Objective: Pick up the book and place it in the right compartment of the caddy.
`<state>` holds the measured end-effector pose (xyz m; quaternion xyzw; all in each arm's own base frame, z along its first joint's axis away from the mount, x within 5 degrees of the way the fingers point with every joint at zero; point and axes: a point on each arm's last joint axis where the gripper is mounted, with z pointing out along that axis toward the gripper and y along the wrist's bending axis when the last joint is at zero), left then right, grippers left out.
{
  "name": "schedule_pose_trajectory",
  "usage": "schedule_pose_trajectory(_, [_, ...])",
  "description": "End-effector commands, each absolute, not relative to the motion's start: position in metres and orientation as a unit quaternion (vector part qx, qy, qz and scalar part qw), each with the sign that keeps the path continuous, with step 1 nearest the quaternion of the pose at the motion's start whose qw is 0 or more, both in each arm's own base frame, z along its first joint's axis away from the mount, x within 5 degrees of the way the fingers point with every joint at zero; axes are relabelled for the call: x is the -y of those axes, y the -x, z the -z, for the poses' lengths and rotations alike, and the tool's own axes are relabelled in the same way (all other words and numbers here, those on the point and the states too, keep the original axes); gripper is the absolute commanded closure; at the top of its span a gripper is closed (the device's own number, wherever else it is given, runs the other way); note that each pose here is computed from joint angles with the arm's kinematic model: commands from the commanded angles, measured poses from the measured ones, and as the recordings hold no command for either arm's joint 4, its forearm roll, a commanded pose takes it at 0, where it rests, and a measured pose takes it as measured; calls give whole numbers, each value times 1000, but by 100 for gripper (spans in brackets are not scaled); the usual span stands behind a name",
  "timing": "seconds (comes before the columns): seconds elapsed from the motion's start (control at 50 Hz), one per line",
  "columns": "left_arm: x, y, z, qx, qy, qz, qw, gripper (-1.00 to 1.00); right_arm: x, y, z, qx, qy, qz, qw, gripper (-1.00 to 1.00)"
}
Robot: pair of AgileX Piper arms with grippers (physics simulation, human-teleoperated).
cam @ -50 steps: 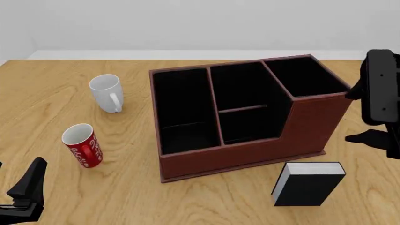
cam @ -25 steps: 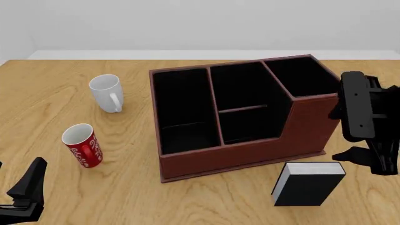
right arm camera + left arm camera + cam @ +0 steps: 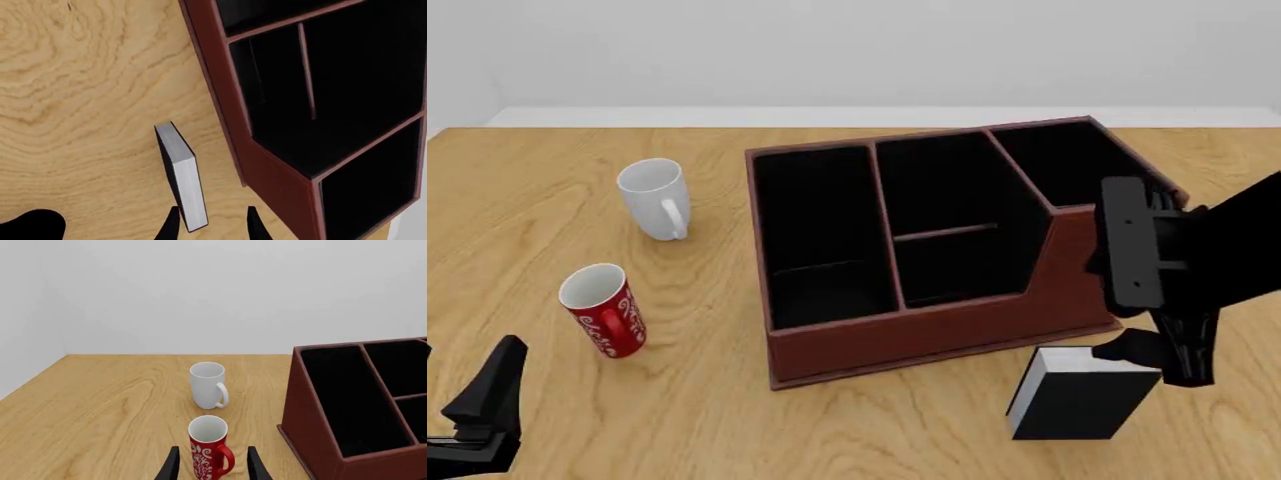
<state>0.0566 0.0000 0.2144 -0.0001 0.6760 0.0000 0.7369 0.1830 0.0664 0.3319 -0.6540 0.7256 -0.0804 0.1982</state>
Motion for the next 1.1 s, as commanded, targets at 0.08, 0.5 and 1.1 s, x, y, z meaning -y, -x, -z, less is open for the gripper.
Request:
schedule_pose_trajectory(0.08, [0,-57,-214,-676,0,0,737,-100,-79,-192,-319,-733,647,68,198,-100])
schedule_pose_trajectory(0.5, [0,-57,-214,-676,0,0,737,-100,-108,-183,-299,-748,638,31,180,-100])
schedule_pose_trajectory(1.1, [0,-57,-214,-676,0,0,737,-100,-85,-213,-259,-783,603,41,145,-100])
